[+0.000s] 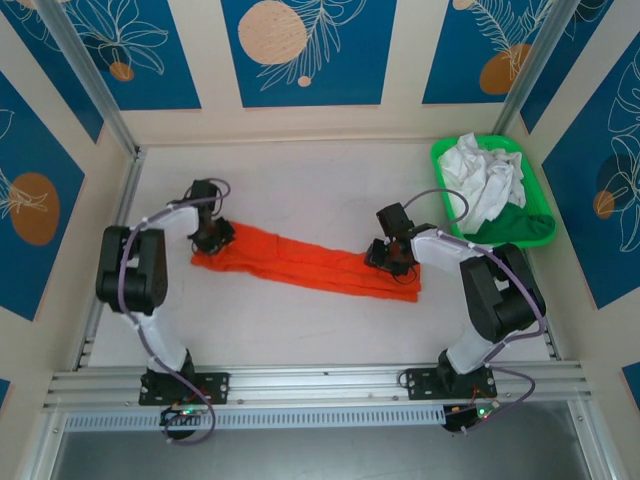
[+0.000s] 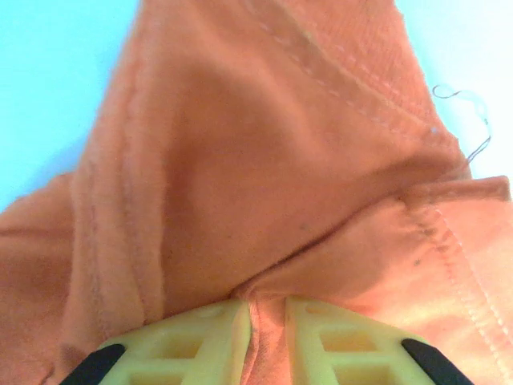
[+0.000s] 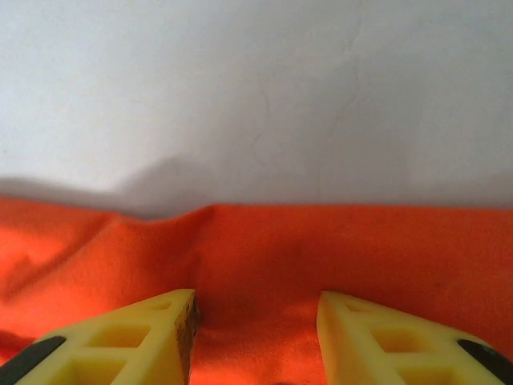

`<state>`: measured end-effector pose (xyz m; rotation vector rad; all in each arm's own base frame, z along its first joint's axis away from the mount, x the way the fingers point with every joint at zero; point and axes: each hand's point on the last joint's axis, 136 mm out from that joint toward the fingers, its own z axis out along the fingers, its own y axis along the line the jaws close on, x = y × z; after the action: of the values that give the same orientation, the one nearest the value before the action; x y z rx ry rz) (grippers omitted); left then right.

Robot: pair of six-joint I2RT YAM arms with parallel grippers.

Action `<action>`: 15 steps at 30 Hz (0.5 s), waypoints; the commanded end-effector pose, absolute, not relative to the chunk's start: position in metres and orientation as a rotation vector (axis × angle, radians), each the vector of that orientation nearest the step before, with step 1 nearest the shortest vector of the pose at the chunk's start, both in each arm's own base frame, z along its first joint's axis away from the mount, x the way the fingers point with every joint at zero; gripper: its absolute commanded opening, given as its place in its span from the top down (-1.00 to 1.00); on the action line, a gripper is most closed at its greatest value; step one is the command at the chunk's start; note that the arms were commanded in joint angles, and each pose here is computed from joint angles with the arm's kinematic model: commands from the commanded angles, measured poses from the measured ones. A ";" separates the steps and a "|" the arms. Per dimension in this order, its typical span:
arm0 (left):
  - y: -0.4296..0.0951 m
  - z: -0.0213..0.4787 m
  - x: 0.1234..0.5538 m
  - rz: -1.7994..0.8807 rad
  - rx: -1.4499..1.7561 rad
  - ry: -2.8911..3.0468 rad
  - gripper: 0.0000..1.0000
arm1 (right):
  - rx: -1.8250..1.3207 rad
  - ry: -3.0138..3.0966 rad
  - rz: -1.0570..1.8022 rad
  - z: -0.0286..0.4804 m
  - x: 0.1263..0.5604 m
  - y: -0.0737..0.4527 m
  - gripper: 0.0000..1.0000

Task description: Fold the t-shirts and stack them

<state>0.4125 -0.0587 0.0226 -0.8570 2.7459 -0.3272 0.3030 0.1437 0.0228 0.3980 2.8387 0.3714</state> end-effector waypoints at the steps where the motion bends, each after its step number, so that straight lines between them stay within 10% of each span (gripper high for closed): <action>1: -0.050 -0.012 0.427 -0.226 -0.815 2.848 0.54 | 0.406 2.928 0.401 0.011 0.273 0.153 0.10; 15: -0.067 -0.020 0.548 -0.265 -0.665 2.874 0.27 | 0.108 3.057 0.510 0.006 0.216 0.247 0.10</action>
<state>0.5777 -0.0750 0.0314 -0.6260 2.6913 -0.3410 0.2459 0.2320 0.0221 0.1376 2.9237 0.5158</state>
